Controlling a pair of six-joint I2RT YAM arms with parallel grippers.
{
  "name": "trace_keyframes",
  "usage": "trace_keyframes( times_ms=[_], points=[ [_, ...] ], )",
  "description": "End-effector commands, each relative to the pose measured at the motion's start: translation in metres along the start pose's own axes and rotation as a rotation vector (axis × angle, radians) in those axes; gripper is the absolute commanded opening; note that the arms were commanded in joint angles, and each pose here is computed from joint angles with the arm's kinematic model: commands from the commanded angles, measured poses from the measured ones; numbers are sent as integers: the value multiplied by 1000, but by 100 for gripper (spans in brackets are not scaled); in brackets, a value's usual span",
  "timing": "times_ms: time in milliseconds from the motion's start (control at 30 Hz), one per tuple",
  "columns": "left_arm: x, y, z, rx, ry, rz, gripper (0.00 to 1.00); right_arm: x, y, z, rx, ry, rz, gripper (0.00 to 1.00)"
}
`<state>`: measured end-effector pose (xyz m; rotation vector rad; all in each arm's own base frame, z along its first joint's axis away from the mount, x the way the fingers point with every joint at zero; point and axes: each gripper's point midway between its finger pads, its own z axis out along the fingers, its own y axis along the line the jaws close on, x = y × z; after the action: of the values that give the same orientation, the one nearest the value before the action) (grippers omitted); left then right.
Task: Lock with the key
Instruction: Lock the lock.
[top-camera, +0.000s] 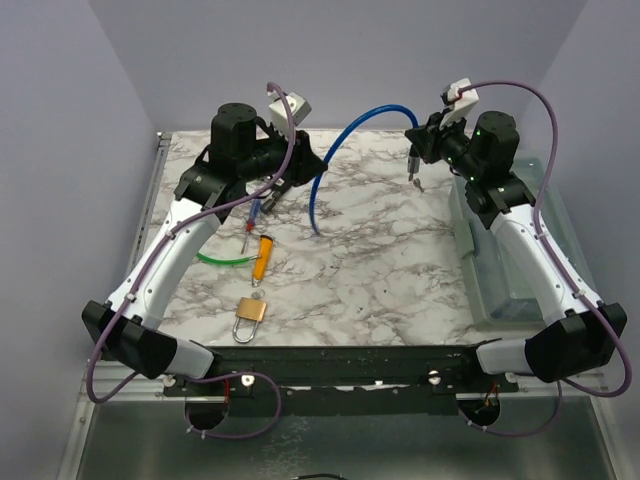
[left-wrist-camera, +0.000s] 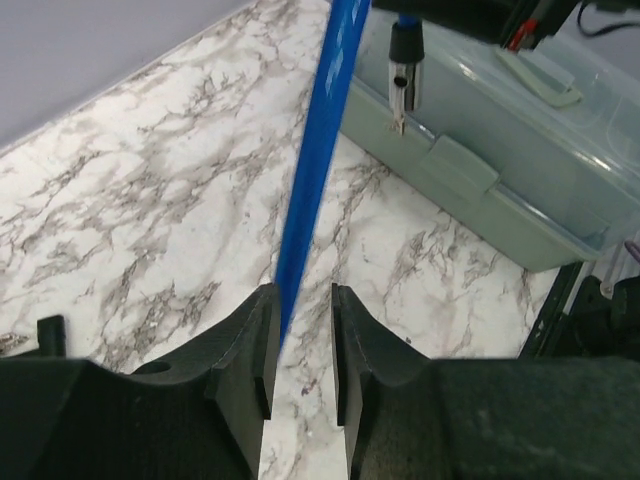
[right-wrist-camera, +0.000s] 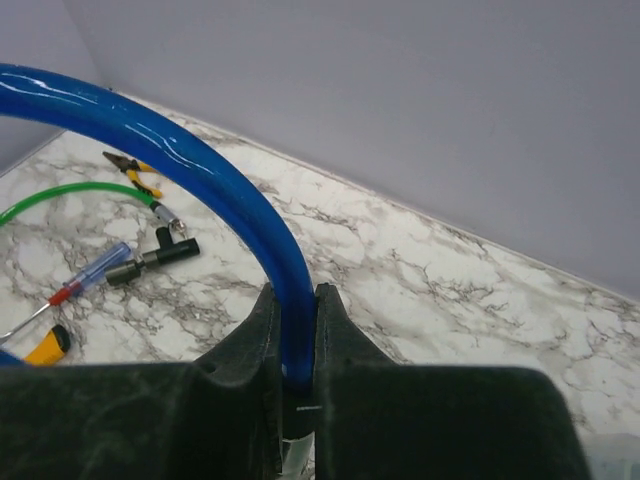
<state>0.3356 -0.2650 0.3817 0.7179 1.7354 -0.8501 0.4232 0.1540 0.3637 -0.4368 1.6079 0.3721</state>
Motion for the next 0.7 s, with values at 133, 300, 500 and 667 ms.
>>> trace_keyframes(
  times_ms=[133,300,500,667],
  points=[
    [41,4,-13,-23,63,73,55,-64,-6,-14,46,-158,-12,0],
    [45,9,-21,-3,68,156,69,-82,-6,-16,49,-191,-17,0],
    [54,39,-48,2,50,149,77,-99,1,-22,21,-214,33,0],
    [60,42,-67,56,-36,219,80,-109,15,-30,-40,-240,78,0]
  ],
)
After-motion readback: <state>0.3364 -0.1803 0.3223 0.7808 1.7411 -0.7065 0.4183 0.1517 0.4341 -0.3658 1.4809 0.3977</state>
